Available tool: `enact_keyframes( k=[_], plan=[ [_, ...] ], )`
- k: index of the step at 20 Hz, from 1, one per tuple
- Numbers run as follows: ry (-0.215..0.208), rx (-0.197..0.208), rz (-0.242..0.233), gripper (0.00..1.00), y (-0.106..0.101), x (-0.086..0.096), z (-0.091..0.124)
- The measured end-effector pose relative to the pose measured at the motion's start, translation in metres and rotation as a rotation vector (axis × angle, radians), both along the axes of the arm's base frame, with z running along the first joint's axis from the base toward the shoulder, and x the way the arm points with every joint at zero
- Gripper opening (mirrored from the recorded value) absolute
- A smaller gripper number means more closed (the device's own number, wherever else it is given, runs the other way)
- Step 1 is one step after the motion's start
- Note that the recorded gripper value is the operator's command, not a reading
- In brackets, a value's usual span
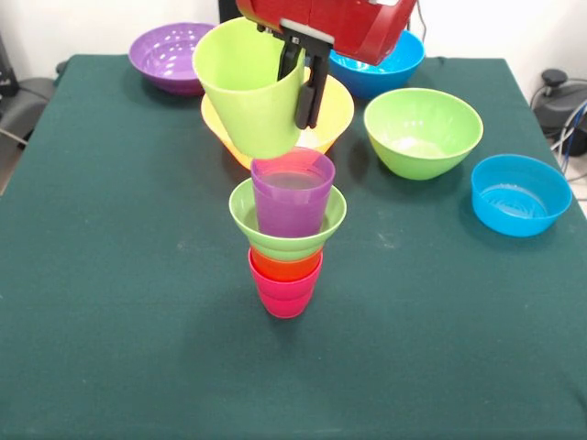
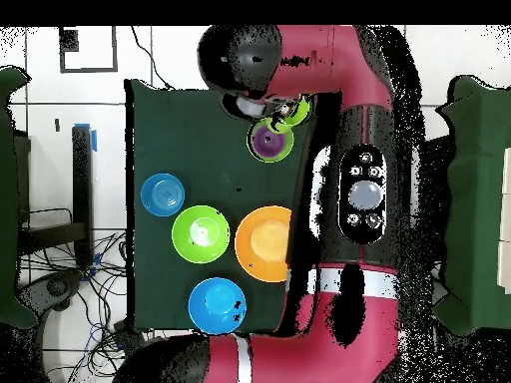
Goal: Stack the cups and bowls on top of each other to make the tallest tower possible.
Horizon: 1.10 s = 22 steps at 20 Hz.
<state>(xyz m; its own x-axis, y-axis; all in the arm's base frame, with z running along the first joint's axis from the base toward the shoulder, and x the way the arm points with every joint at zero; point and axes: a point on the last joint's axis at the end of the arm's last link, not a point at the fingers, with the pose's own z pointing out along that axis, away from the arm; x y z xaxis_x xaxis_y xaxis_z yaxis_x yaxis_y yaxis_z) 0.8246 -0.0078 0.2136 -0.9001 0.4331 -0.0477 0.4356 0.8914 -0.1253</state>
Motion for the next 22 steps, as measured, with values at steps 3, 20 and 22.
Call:
enact_keyframes(
  k=[3, 20, 22],
  plan=[
    [0.002, -0.008, 0.000, 0.00, 0.000, -0.001, 0.000],
    [0.012, -0.049, 0.010, 0.00, 0.011, -0.007, 0.003],
    [0.014, -0.054, 0.011, 0.00, 0.012, -0.007, 0.003]
  ],
)
